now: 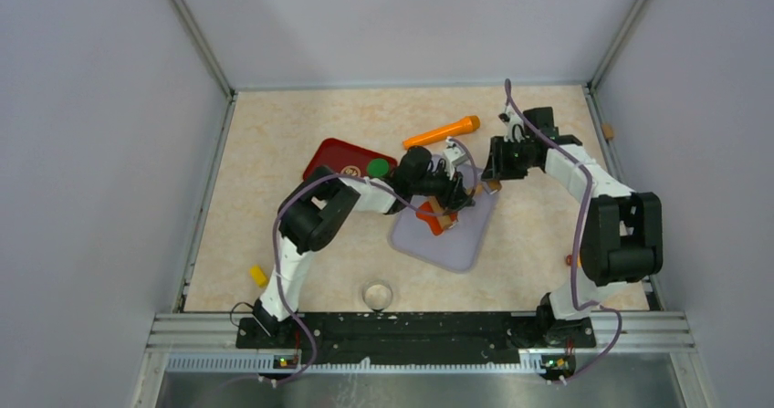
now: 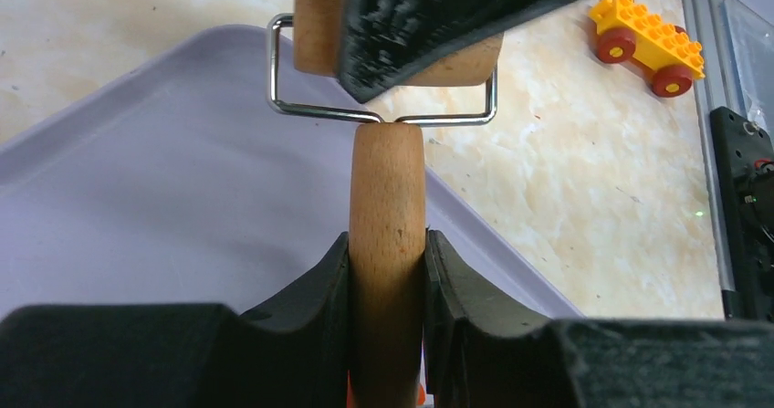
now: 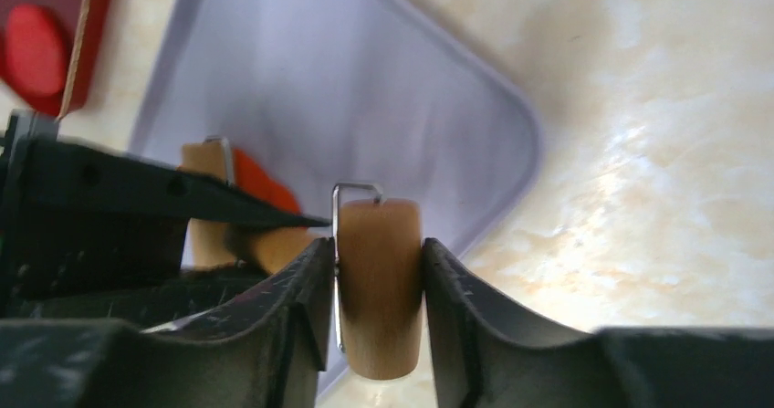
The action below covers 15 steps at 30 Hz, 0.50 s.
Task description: Roll out the dumpling wrappers from the dough
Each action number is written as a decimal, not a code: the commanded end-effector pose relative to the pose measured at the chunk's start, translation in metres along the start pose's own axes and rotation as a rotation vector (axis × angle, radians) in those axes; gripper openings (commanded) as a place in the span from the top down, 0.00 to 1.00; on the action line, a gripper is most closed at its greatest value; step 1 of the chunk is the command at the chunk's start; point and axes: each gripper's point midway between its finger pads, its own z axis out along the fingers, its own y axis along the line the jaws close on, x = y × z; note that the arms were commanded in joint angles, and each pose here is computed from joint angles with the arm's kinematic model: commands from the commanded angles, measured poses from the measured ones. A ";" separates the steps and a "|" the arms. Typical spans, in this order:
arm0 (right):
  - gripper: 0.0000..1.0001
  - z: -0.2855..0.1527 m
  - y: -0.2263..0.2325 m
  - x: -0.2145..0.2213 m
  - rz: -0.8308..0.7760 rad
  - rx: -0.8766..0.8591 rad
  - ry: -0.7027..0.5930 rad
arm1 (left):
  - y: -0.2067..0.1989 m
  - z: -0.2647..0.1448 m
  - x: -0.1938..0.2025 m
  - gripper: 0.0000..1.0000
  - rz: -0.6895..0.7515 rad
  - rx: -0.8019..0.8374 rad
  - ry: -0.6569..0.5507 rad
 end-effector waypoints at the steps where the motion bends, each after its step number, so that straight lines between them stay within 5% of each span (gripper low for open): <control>1: 0.52 -0.031 0.052 0.030 0.090 -0.255 0.093 | -0.010 -0.024 -0.060 1.00 0.074 -0.056 -0.094; 6: 0.39 -0.033 0.069 0.028 0.133 -0.359 0.085 | -0.025 -0.034 -0.073 1.00 0.124 -0.029 -0.096; 15: 0.47 -0.042 0.082 0.020 0.151 -0.425 0.061 | -0.034 -0.033 -0.071 1.00 0.139 0.001 -0.079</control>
